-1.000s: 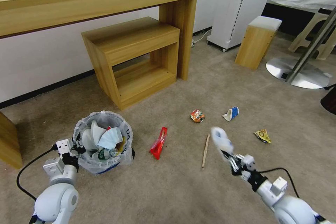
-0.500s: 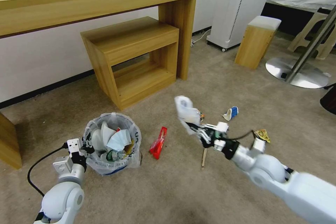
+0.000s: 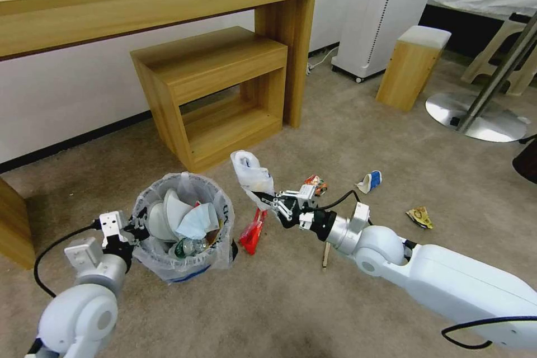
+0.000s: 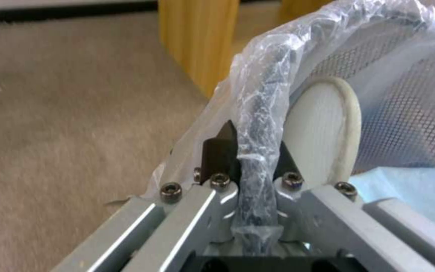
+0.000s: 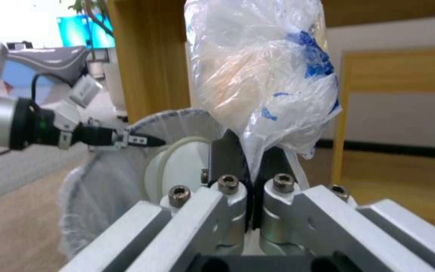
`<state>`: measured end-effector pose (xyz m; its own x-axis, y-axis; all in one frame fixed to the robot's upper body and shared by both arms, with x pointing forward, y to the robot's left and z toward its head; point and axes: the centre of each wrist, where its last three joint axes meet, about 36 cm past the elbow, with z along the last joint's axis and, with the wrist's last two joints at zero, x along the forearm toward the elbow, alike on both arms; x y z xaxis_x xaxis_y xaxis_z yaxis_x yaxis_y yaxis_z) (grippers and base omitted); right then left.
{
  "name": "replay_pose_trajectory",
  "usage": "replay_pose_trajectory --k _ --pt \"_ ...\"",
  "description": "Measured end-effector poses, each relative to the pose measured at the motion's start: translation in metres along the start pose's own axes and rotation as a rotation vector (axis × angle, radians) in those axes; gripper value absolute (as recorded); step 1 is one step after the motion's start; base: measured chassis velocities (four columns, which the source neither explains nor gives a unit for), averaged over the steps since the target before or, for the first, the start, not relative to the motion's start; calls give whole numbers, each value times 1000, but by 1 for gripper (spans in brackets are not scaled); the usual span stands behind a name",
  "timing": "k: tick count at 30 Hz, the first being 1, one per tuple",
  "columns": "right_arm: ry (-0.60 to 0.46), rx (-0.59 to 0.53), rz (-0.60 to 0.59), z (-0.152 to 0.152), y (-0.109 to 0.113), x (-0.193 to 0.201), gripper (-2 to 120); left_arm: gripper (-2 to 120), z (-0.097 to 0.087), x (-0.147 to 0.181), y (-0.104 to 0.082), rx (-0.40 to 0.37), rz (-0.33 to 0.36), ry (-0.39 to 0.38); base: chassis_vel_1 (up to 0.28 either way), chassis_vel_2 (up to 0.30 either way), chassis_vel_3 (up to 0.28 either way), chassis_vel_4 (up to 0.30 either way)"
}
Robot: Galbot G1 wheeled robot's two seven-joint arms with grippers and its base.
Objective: Pick up the trash bin and place the garbage on the floor into it.
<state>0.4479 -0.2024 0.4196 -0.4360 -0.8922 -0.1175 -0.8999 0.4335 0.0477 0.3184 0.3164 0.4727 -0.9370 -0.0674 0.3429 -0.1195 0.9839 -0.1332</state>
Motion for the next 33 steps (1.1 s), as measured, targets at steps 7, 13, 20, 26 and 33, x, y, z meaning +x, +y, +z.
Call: replay_pose_trajectory --k 7,13,20,26,33 --pt "33 -19 -21 18 11 -12 0 2 -2 7 -7 -7 30 14 0 0 0 0" --pt "-6 -31 -104 18 29 -48 0 2 -2 8 -9 -12 35 13 0 0 0 0" --pt "18 -37 -173 26 37 -73 0 2 -3 8 -11 -8 41 0 0 0 0 0" --pt "79 -59 -156 55 39 -75 0 2 -7 13 -15 -7 58 -11 0 0 0 0" --pt "107 -74 -120 74 48 -73 1 2 -9 17 -17 -8 66 -19 0 0 0 0"
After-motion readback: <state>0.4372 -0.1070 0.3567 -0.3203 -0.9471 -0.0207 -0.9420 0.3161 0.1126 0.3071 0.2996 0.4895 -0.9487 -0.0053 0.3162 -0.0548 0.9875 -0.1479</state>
